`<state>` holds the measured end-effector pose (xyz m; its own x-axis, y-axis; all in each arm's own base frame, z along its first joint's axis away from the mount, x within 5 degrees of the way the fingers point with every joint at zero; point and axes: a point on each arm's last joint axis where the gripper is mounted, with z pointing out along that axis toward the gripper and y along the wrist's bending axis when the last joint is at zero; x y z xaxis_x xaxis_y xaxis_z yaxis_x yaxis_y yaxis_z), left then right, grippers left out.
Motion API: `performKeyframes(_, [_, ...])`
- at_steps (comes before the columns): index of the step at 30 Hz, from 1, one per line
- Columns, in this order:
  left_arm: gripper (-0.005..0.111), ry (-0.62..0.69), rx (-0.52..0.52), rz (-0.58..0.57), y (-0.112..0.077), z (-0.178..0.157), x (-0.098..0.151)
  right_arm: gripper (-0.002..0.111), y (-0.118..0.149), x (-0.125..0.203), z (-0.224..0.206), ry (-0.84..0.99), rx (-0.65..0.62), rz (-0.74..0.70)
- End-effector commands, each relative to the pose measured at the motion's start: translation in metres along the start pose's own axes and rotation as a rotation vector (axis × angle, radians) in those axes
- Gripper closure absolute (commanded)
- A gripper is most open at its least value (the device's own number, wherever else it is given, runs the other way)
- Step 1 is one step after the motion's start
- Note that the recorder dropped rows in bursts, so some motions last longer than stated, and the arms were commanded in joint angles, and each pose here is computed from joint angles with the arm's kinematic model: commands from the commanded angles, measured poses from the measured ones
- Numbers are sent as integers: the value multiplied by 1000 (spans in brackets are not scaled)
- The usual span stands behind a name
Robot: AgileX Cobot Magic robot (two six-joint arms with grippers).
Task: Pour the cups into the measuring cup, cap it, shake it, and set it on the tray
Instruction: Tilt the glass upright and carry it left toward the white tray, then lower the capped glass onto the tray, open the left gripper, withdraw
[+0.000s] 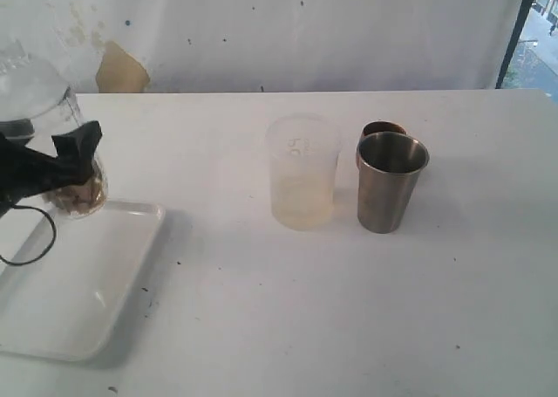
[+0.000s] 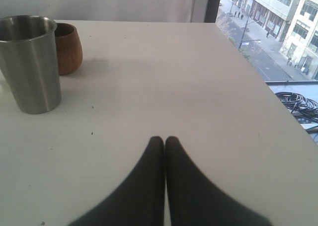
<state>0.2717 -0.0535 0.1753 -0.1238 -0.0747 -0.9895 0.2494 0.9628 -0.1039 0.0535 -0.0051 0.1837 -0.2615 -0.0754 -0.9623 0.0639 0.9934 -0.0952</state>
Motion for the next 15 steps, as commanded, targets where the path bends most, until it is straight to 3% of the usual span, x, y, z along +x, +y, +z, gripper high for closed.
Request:
performKeyframes(1, [107, 31, 18, 45, 0, -1, 23, 108, 0, 1, 0, -4, 8, 0])
performKeyframes(7, [107, 111, 47, 119, 1, 2, 61, 108, 0, 1, 0, -4, 8, 0])
performKeyframes(11, [106, 115, 51, 113, 1, 5, 64, 108, 0, 1, 0, -4, 8, 0])
performKeyframes(13, [97, 115, 51, 113, 1, 5, 64, 108, 0, 1, 0, -4, 8, 0])
performKeyframes(15, [81, 115, 51, 120, 1, 5, 64, 108, 0, 1, 0, -4, 8, 0])
